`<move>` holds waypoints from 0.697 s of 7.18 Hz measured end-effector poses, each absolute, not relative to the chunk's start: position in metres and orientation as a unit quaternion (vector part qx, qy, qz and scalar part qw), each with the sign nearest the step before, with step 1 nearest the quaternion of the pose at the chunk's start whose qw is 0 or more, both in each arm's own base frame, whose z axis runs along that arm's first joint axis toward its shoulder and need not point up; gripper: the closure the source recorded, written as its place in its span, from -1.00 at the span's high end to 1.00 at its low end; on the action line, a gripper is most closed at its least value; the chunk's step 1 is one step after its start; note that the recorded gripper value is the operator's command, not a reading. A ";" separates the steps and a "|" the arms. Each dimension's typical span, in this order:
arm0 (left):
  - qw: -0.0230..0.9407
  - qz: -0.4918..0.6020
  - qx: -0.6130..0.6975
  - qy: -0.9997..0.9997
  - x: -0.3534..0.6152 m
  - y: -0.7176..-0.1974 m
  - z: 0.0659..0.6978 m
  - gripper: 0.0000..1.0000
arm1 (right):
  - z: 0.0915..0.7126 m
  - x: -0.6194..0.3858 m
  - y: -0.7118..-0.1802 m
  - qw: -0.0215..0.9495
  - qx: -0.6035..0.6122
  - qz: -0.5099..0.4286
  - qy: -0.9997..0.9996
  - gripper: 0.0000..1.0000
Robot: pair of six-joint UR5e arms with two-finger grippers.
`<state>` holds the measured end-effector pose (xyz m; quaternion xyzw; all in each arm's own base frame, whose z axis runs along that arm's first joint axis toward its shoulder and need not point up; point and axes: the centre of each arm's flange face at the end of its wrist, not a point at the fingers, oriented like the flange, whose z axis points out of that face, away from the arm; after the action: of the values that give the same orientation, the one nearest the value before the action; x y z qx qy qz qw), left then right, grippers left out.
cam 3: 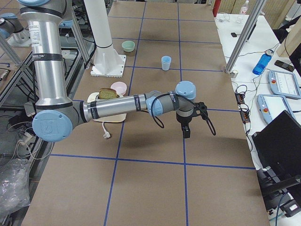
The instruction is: Stack blue cups with both arms
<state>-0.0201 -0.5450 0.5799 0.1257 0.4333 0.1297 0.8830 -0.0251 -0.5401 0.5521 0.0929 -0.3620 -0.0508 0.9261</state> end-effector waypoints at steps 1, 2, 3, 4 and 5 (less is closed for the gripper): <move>0.883 0.129 0.126 0.433 -0.025 -0.540 0.587 0.95 | 0.552 -0.024 -0.541 0.926 0.093 -0.050 -0.362 1.00; 0.884 0.129 0.126 0.432 -0.029 -0.535 0.592 0.95 | 0.552 -0.024 -0.541 0.926 0.094 -0.050 -0.361 1.00; 0.884 0.128 0.127 0.432 -0.032 -0.533 0.594 0.95 | 0.553 -0.024 -0.540 0.927 0.088 -0.034 -0.362 1.00; 0.884 0.128 0.128 0.431 -0.034 -0.532 0.594 0.95 | 0.549 -0.023 -0.540 0.927 0.081 -0.006 -0.365 1.00; 0.884 0.127 0.129 0.431 -0.035 -0.531 0.594 0.95 | 0.545 -0.023 -0.540 0.927 0.081 0.008 -0.367 1.00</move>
<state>-0.0352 -0.5313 0.5940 0.1289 0.4311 0.1273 0.8839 -0.0230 -0.5401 0.5454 0.0809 -0.3673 0.0077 0.9266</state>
